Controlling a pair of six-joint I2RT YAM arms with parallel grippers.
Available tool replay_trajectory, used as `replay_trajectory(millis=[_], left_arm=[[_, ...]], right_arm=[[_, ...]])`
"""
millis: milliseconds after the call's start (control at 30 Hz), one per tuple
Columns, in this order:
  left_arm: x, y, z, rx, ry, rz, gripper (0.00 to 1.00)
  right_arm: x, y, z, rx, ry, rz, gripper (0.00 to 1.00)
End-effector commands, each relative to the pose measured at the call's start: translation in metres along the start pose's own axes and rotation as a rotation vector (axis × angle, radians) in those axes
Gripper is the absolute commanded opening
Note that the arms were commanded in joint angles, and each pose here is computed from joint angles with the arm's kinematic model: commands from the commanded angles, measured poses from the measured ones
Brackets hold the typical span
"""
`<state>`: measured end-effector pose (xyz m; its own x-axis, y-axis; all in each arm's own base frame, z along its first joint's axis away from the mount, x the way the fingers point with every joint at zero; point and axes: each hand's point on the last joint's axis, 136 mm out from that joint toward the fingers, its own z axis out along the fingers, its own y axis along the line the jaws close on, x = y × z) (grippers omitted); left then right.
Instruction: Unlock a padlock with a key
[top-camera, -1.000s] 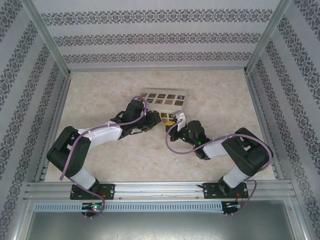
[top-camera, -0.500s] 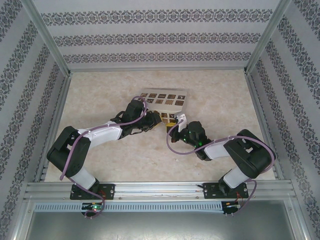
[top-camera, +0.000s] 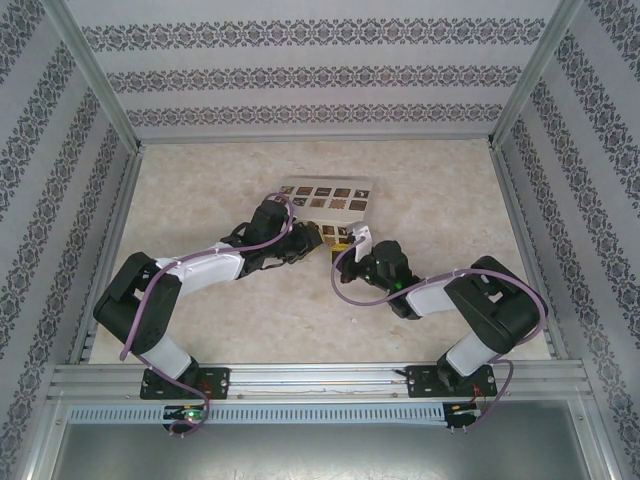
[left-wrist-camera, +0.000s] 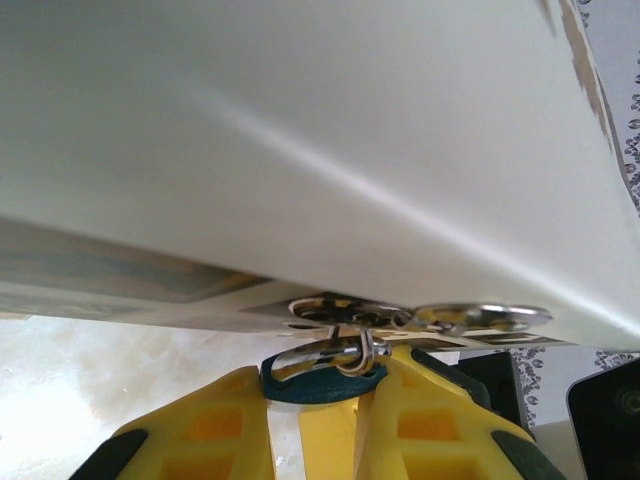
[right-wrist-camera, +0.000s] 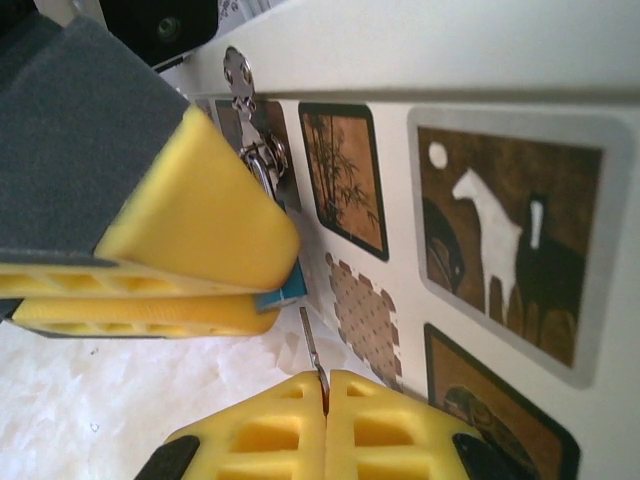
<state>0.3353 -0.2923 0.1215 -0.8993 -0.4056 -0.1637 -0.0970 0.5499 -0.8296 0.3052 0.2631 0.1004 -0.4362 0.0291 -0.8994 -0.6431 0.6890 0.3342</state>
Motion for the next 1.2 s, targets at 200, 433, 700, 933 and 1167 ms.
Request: replay_trajectory(millis=[200, 433, 700, 933, 1167], left_arm=[[0.002, -0.023, -0.01, 0.088, 0.018, 0.027, 0.16], [-0.002, -0.02, -0.015, 0.079, 0.001, 0.023, 0.17], [-0.009, -0.011, -0.025, 0.042, -0.039, 0.045, 0.19], [-0.02, -0.005, -0.043, 0.002, -0.111, 0.091, 0.28], [-0.036, 0.019, -0.077, -0.124, -0.254, 0.207, 0.45]], right_arm=[[-0.026, 0.005, 0.006, -0.005, -0.097, 0.005, 0.0], [-0.019, -0.004, -0.003, 0.041, -0.094, 0.012, 0.0], [-0.017, -0.008, -0.005, 0.052, -0.08, 0.014, 0.0], [-0.025, -0.02, -0.008, 0.076, -0.057, 0.067, 0.0], [-0.054, -0.026, 0.0, 0.054, 0.024, 0.117, 0.0]])
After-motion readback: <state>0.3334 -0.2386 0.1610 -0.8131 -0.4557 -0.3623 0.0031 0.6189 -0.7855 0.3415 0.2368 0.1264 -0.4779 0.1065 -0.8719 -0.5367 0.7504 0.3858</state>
